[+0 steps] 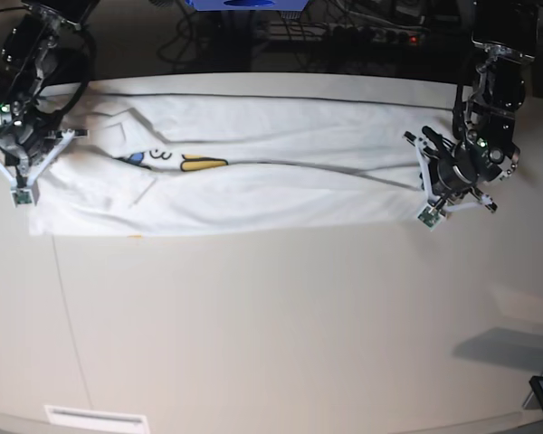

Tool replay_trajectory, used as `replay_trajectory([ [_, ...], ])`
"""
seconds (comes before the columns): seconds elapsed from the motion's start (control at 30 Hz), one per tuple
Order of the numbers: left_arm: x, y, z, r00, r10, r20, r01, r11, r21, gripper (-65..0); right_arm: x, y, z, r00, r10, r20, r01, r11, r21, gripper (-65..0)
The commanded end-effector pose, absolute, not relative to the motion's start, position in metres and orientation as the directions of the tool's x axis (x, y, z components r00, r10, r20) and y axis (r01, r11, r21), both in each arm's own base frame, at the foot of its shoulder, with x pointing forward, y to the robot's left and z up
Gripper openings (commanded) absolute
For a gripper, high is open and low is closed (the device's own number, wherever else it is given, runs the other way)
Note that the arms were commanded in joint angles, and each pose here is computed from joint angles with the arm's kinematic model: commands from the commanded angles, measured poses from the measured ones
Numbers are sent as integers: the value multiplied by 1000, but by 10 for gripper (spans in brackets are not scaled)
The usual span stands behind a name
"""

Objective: Fold the T-shirt properly
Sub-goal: 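Drag both gripped side edges toward the shirt's middle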

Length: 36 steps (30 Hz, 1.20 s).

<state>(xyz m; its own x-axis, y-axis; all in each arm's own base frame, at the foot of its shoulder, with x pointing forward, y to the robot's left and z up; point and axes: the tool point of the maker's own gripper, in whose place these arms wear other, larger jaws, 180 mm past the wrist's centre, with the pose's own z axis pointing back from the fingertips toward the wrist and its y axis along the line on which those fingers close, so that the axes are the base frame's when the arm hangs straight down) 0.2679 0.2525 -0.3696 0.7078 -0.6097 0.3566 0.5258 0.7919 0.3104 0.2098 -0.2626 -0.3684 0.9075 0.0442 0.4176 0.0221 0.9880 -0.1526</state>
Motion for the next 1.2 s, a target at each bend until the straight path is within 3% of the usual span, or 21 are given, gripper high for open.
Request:
replay_trajectory([
  [0.0, 275, 257, -359, 694, -618, 369, 518, 785, 340, -626, 212, -272, -360, 895, 17, 446, 64, 984, -165, -480],
  [0.1, 270, 254, -364, 694, -634, 342, 541, 772, 334, -506, 209, -281, -358, 891, -14, 453, 100, 981, -167, -414],
  [0.23, 262, 235, -369, 646, -696, 314, 616, 718, 325, -380, 209, -282, -357, 892, -13, 453, 101, 980, -172, -414],
  [0.63, 281, 262, -323, 653, -650, 390, 504, 756, 416, -361, 202, -308, -348, 885, -40, 464, 155, 965, -213, -414],
  [0.87, 292, 248, -304, 631, -585, 509, 433, 810, 395, -388, 215, -325, -332, 844, -43, 534, 193, 954, -228, -414],
  [0.93, 295, 233, -307, 616, -556, 558, 426, 831, 358, -462, 223, -321, -329, 823, -5, 569, 165, 959, -230, -414],
  [1.03, 299, 214, -314, 595, -506, 625, 415, 859, 301, -650, 236, -301, -328, 800, 161, 577, -7, 965, -260, -416],
  [1.1, 301, 207, -322, 603, -467, 647, 403, 878, 258, -650, 245, -282, -330, 781, 249, 572, -110, 957, -267, -472],
  [1.17, 304, 203, -328, 609, -440, 660, 393, 890, 230, -650, 248, -274, -332, 775, 271, 570, -140, 954, -264, -589],
])
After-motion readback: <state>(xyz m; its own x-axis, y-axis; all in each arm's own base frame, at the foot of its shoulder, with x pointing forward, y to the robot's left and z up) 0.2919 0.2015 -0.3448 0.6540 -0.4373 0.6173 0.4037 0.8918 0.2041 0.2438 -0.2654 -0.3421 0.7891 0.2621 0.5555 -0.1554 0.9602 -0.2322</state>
